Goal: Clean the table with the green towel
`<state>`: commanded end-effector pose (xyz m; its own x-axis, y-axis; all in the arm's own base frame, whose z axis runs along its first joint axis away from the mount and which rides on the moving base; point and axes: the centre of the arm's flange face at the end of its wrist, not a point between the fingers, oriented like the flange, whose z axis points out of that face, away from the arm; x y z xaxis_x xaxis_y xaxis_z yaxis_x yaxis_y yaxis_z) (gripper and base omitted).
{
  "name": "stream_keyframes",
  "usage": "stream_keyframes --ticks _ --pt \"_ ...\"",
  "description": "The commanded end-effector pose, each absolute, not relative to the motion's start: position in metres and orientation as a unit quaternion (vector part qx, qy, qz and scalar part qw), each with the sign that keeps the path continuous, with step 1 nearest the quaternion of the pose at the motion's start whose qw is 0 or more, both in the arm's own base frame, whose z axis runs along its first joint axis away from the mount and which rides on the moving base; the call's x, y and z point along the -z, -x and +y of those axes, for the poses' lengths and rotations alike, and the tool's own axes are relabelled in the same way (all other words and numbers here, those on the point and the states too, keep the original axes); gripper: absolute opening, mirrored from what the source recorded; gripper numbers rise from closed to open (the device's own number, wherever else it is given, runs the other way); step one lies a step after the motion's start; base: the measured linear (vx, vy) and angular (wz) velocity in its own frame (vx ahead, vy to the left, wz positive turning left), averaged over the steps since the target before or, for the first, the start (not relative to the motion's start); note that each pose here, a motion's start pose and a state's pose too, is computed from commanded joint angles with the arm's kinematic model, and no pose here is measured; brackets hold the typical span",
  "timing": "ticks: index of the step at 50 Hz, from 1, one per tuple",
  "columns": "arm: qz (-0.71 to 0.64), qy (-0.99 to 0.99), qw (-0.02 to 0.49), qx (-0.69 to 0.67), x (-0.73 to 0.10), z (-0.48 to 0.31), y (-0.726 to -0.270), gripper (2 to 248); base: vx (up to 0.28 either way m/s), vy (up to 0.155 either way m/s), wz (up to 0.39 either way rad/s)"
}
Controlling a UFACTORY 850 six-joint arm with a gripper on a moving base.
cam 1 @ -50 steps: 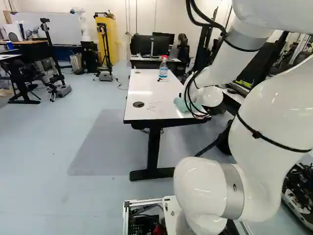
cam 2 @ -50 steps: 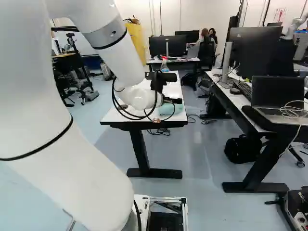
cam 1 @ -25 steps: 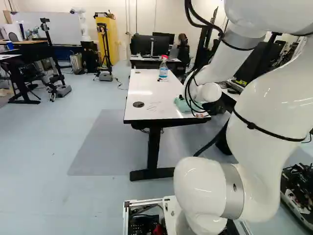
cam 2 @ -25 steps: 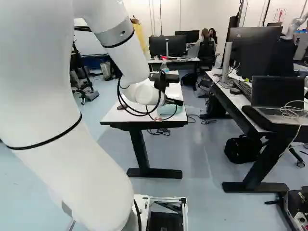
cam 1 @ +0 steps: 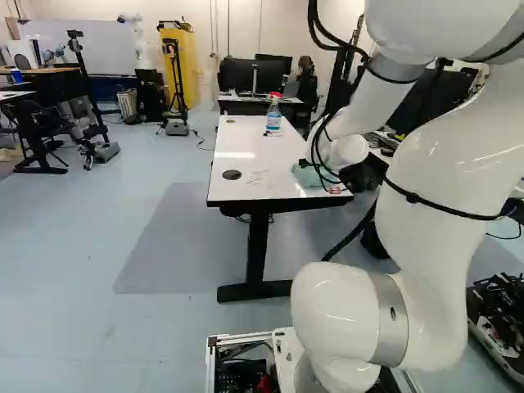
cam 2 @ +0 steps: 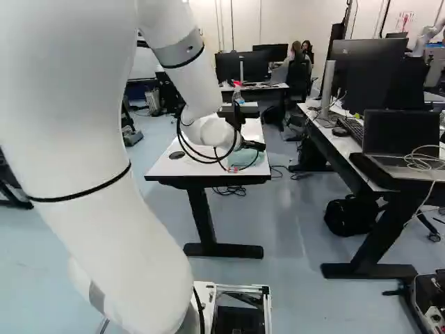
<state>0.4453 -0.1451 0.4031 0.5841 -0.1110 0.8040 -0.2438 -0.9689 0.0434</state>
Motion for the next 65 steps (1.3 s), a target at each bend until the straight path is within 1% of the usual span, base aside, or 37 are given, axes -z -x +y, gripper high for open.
stream_keyframes --ticks 39,65 --pt "-0.09 -0.903 0.072 -0.414 -0.395 -0.156 -0.488 247 0.0 0.0 0.0" --pt "-0.09 -0.904 0.071 -0.411 -0.395 -0.156 -0.488 247 0.0 0.0 0.0"
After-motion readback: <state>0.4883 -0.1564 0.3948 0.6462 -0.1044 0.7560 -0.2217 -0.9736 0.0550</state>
